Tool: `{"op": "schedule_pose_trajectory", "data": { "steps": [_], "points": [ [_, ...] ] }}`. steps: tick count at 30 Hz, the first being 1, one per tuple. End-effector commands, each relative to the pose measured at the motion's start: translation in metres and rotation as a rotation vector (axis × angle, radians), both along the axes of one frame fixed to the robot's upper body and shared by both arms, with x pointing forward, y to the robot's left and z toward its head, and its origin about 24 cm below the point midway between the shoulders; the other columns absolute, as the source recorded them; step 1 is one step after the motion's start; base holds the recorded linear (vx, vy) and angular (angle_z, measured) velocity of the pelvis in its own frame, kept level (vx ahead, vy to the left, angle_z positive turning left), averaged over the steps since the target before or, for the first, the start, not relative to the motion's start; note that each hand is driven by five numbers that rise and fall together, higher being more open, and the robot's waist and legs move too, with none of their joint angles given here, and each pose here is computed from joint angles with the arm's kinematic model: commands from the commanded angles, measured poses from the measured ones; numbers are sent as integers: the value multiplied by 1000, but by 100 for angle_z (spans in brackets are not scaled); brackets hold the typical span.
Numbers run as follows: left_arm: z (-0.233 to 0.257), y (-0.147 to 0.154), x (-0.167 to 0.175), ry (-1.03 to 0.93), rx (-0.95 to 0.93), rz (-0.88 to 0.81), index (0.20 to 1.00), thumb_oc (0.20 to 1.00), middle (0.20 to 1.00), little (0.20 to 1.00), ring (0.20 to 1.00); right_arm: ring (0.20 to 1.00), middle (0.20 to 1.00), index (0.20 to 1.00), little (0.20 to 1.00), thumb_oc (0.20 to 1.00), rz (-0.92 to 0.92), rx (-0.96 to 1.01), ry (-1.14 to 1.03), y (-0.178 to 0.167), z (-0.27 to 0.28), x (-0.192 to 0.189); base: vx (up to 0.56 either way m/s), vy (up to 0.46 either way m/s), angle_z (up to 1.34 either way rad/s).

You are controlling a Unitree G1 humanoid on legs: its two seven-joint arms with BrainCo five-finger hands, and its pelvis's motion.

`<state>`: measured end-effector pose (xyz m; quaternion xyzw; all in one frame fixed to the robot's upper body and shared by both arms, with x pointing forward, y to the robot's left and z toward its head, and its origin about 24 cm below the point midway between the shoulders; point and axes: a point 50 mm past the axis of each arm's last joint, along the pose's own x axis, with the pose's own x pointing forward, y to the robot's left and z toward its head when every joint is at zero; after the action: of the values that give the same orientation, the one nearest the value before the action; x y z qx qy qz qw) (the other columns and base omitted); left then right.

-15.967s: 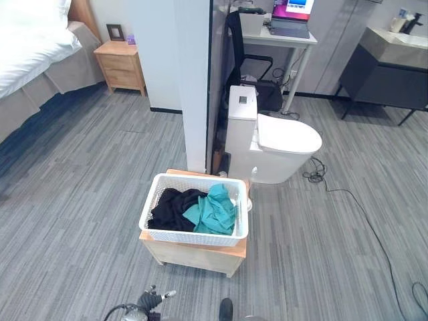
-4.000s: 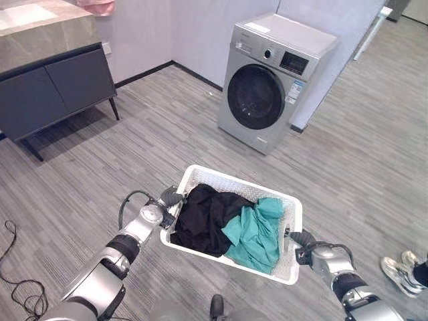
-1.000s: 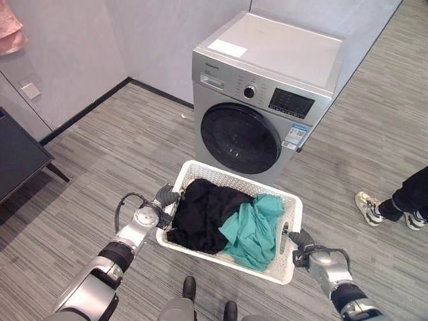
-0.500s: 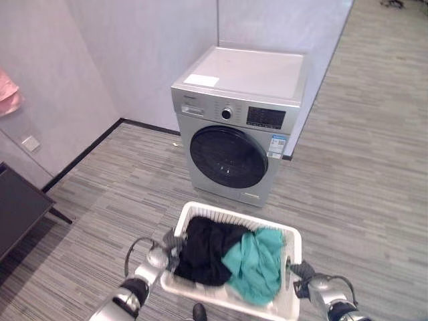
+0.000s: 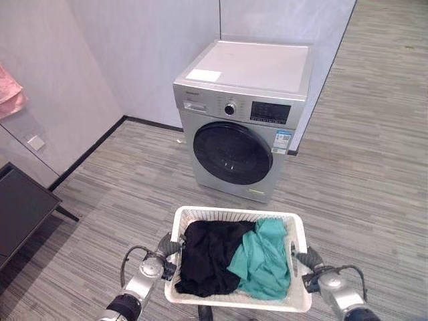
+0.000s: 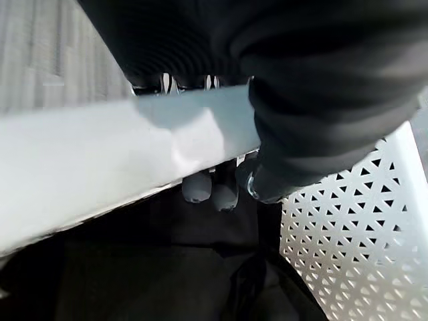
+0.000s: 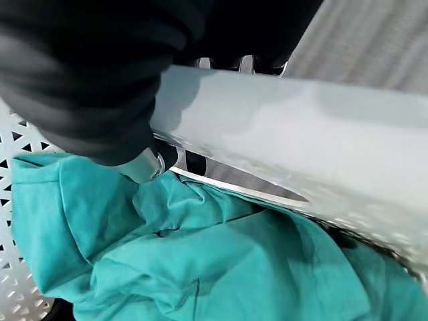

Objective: Grab the laundry basket,head to the washer,open it,put in the laundry and shut it.

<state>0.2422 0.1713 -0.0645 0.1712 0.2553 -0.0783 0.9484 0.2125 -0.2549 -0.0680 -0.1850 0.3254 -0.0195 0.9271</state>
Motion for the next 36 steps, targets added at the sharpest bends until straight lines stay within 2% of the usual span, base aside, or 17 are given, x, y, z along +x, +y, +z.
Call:
{"op": "schedule_pose_trajectory", "data": {
  "steps": [1, 4, 16, 24, 28, 36],
  "points": [
    [44, 22, 46, -196, 50, 42, 200, 200, 200, 200, 200, 200, 200, 200, 200, 200, 32, -9, -257, -11, 55, 44, -121, 94, 16],
    [98, 40, 65, -400, 90, 32, 200, 200, 200, 200, 200, 200, 200, 200, 200, 200, 31, -133, -398, -44, 106, 55, 25, 205, 21],
    [132, 39, 79, -514, 193, -12, 200, 200, 200, 200, 200, 200, 200, 200, 200, 200, -64, -125, -506, -55, 123, 39, 170, 144, 39],
    [128, 45, 78, -513, 232, 18, 200, 200, 200, 200, 200, 200, 200, 200, 200, 200, -19, -106, -494, -39, 110, 26, 321, -31, 0],
    [112, 53, 73, -458, 210, 68, 200, 200, 200, 200, 200, 200, 200, 200, 200, 200, -65, -44, -456, -40, 94, 15, 261, -197, -13],
    [97, 72, 59, -428, 172, 187, 200, 200, 200, 200, 200, 200, 200, 200, 200, 200, -73, -18, -341, -37, 67, 7, 135, 37, -97]
  ]
}}
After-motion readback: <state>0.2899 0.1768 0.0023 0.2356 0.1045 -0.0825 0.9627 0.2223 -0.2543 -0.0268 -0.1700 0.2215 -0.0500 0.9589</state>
